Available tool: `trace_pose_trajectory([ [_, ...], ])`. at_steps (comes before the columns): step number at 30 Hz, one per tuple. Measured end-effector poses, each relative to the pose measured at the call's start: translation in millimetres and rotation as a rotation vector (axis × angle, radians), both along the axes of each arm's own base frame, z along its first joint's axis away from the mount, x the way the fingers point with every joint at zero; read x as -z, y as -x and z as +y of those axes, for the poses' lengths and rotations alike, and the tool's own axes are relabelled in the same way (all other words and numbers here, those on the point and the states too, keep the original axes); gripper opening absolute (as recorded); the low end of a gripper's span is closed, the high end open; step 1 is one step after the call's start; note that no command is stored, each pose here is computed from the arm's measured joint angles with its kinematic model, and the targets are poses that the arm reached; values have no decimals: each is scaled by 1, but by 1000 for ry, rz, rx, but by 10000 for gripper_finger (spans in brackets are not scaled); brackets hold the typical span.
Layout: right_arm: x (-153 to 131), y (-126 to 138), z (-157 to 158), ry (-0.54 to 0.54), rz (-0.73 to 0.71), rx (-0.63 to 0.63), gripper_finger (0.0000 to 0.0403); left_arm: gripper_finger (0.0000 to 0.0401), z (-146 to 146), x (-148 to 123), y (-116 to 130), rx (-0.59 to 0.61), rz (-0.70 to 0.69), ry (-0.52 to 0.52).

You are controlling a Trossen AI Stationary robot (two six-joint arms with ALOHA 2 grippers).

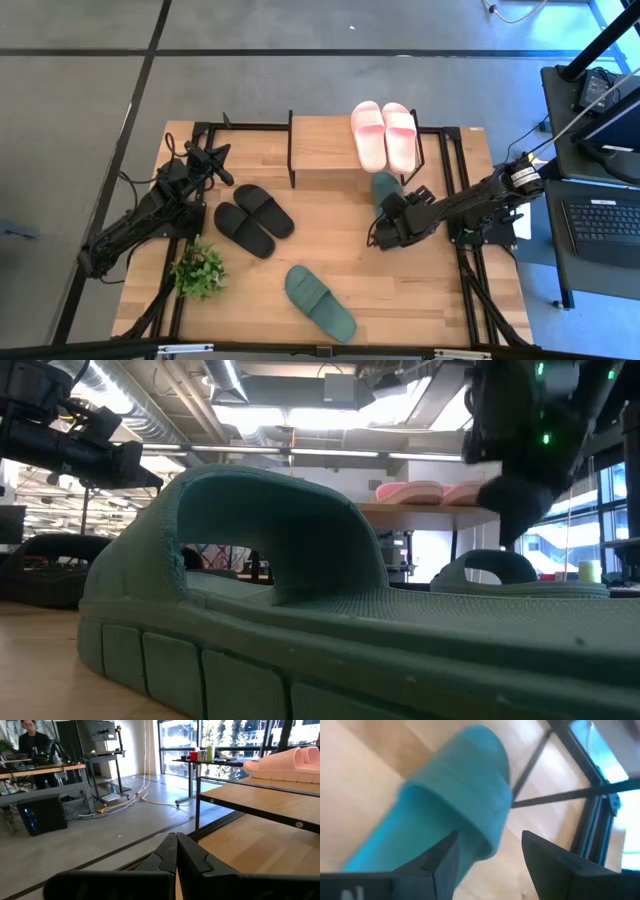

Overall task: Pick and place slides into the shelf
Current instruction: Put the right green slide under the shelf

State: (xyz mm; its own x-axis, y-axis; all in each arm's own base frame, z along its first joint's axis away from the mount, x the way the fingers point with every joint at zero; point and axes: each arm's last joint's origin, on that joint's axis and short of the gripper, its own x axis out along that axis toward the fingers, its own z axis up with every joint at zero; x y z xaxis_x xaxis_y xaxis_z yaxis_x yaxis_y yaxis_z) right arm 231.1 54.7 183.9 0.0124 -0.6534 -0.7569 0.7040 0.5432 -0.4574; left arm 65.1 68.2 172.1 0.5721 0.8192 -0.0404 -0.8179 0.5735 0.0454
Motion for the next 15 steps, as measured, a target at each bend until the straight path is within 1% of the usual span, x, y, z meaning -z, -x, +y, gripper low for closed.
trace_pose_trajectory([
  [3, -13, -5, 12, -48, 12, -75, 210, 0, 0, 0, 0, 0, 0, 0],
  [5, -21, -5, 20, -108, 45, -153, 210, 0, 0, 0, 0, 0, 1, 0],
  [8, -39, 1, 31, -196, 47, -279, 210, 0, 0, 0, 0, 0, 1, -1],
  [12, -65, 19, 39, -249, -82, -372, 210, 0, 0, 0, 0, 0, 1, -1],
  [15, -77, 37, 37, -272, -144, -426, 210, 0, 0, 0, 0, 0, 1, -1],
])
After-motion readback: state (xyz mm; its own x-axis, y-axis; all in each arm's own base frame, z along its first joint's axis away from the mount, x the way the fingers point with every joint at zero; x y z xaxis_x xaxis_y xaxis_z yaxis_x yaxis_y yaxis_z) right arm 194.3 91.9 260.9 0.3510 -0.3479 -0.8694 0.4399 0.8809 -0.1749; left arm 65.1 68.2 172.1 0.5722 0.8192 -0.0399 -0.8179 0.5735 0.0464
